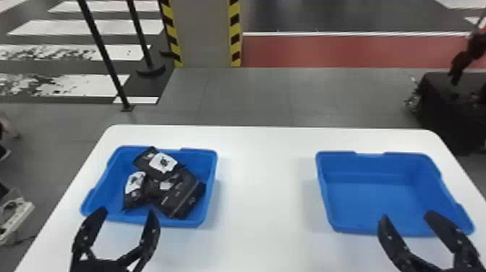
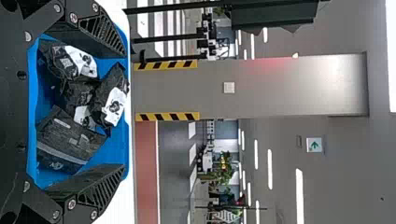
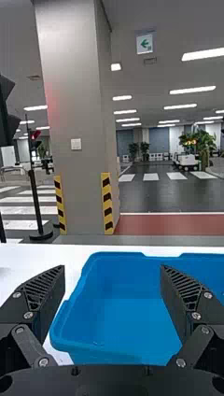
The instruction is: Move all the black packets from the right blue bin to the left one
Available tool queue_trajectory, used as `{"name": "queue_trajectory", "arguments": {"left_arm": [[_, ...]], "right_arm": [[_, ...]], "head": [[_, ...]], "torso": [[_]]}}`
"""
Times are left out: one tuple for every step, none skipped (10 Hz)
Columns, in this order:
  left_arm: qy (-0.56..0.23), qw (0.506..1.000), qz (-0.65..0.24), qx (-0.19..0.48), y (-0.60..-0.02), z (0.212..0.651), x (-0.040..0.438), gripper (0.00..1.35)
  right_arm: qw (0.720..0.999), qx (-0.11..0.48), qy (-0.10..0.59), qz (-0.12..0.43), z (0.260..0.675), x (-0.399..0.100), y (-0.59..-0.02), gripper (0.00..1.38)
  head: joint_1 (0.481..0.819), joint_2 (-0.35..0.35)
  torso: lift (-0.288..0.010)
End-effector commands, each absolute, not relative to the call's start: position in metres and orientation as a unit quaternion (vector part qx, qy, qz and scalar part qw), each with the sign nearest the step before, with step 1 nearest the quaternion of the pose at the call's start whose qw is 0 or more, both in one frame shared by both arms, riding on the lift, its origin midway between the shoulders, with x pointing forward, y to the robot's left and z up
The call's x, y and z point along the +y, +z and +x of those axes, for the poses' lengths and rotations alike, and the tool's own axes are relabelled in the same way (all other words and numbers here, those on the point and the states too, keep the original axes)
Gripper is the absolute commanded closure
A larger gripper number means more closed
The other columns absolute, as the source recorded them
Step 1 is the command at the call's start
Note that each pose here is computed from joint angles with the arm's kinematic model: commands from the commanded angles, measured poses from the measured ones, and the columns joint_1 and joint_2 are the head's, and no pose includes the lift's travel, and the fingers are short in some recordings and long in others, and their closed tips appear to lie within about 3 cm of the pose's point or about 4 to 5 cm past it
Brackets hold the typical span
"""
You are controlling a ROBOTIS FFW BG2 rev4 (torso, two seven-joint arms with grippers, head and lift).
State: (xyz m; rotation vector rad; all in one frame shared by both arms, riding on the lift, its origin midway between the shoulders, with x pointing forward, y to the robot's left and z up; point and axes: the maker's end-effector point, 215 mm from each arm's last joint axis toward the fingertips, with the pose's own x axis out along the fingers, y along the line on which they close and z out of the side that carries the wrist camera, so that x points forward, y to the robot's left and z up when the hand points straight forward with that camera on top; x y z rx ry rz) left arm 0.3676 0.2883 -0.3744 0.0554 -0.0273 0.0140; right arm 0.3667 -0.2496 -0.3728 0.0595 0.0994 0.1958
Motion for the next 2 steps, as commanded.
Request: {"name": "queue_trajectory", "arguments": {"left_arm": [[0.007,0.999,0.027,-0.019,-0.3709,0.3694,0.2872,0.2],[0.006,0.999,0.026,-0.02,-0.3703,0.3695,0.2856,0.2]], "right_arm": [[0.994,0.048,0.098,0.028,0.3669,-0.2496,-0.3714,0.29],[0.994,0.048,0.098,0.028,0.3669,-0.2496,-0.3714,0.29]], "head": [[0.695,0.061],[0.695,0.06]], "torso": [[-0.11],[-0.11]]}}
